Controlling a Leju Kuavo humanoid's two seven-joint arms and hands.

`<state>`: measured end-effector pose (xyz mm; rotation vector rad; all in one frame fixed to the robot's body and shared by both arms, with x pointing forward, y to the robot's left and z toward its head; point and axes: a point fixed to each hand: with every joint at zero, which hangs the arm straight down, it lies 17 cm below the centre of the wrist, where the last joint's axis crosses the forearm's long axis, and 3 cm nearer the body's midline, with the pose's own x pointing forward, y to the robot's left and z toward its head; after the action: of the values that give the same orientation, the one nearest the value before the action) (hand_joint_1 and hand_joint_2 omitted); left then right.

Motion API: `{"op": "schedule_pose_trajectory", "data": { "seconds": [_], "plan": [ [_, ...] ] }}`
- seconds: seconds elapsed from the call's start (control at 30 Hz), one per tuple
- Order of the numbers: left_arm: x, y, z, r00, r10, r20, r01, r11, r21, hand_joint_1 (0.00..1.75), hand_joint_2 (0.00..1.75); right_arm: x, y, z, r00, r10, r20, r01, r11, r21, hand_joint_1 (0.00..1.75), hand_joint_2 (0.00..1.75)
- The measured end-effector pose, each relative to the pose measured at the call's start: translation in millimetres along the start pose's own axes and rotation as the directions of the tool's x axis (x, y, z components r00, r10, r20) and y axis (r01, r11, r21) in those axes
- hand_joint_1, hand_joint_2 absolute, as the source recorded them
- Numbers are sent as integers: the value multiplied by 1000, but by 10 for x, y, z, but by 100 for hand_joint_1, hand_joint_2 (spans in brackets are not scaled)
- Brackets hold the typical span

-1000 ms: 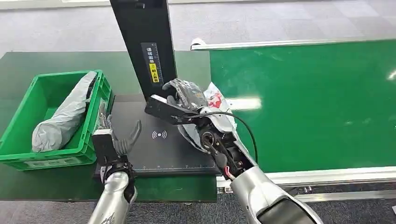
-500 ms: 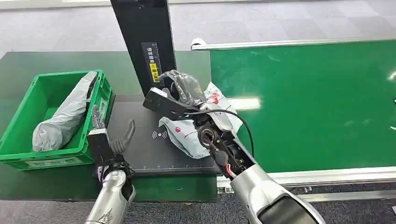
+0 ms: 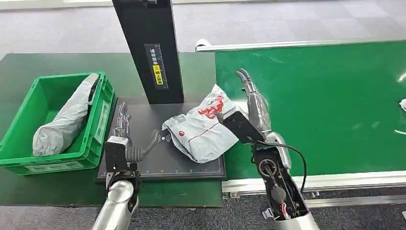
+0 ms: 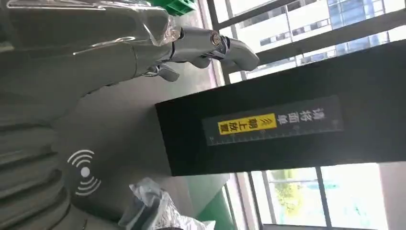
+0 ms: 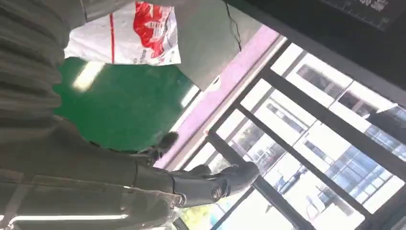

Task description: Moved the parcel from conveyor to table for the left to box.

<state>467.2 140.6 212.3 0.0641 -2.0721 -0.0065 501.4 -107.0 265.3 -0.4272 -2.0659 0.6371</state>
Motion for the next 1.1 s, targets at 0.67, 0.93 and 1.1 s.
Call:
{"op": "schedule_pose_trajectory", "data": {
  "seconds": [0.67, 0.93, 1.1],
  "plan": [
    [437, -1158, 533, 992, -26, 120, 75, 903, -424, 0, 175, -756, -428, 1172, 985, -24, -170, -8, 983, -184, 0, 175],
    [266, -1811, 508, 973, -121, 196, 211, 808, -550, 0, 175, -770, -499, 1391, 983, -23, -180, -17, 976, -216, 0, 175],
    [69, -2110, 545, 962, -179, 204, 268, 750, -605, 0, 175, -755, -511, 1390, 985, -32, -169, -7, 975, -224, 0, 175]
  ]
}}
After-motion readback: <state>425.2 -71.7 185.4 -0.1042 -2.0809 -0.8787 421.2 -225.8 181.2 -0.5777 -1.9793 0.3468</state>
